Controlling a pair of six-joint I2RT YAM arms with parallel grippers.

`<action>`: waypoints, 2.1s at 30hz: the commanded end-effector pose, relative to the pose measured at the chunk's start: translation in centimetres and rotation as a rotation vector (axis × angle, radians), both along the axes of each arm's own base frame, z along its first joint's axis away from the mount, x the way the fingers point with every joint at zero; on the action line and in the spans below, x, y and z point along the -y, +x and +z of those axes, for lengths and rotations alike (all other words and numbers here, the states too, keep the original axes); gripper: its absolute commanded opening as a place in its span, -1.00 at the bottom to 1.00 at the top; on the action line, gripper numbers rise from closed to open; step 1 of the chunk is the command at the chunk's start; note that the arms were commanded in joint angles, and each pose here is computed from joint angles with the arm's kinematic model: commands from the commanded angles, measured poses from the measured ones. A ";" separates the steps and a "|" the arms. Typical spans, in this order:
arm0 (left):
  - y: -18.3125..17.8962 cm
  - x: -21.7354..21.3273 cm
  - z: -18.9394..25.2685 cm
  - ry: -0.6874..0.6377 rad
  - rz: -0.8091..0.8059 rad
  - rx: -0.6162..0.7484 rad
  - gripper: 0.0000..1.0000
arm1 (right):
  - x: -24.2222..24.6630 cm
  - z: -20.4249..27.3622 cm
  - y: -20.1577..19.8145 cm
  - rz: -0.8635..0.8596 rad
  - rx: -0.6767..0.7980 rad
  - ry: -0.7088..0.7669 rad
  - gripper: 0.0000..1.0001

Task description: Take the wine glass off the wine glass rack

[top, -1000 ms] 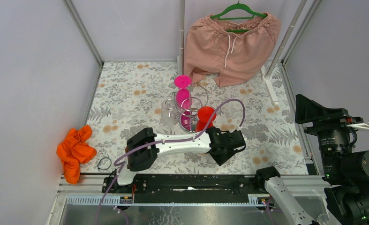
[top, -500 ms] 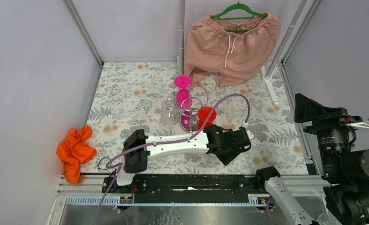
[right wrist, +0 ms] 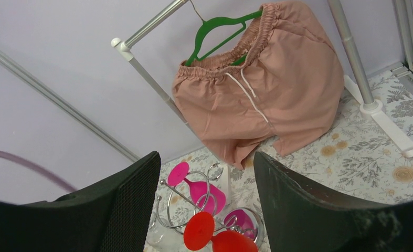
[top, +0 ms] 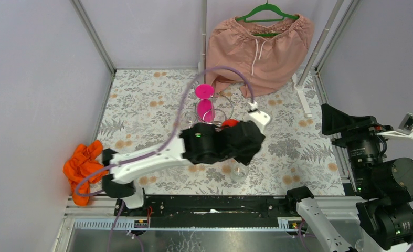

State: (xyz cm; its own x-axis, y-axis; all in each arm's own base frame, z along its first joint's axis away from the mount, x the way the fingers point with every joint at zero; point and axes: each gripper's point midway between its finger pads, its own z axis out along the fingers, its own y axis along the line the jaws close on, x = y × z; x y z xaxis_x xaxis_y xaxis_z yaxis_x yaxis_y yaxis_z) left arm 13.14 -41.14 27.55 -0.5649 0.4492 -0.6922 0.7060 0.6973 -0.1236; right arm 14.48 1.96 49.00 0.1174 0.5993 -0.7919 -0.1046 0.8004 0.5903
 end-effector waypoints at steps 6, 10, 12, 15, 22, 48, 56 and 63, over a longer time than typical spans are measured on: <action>6.1 -8.7 15.0 -0.484 0.334 0.176 0.01 | -3.6 -2.3 3.6 0.151 -0.063 0.013 0.46; 8.6 -13.9 19.1 -0.703 0.419 0.219 0.09 | -6.7 -5.0 5.4 0.290 -0.131 0.033 0.46; 10.0 -16.1 19.9 -0.757 0.460 0.235 0.11 | -8.2 -6.9 6.4 0.359 -0.171 0.049 0.46; 11.1 -17.8 20.8 -0.777 0.499 0.251 0.11 | -10.1 -8.9 7.5 0.447 -0.208 0.076 0.46; 15.5 -17.6 20.8 -0.817 0.436 0.158 0.05 | -12.3 -12.6 9.3 0.549 -0.283 0.102 0.47; 20.1 -24.2 9.9 -0.892 0.534 -0.073 -0.07 | -16.9 -21.3 10.1 0.820 -0.447 0.243 0.29; 20.3 -24.6 8.8 -0.874 0.552 -0.080 -0.07 | -18.0 -21.6 10.2 0.897 -0.472 0.275 0.13; 20.4 -24.5 8.1 -0.875 0.549 -0.099 -0.07 | -18.8 -22.6 10.0 0.942 -0.516 0.273 0.12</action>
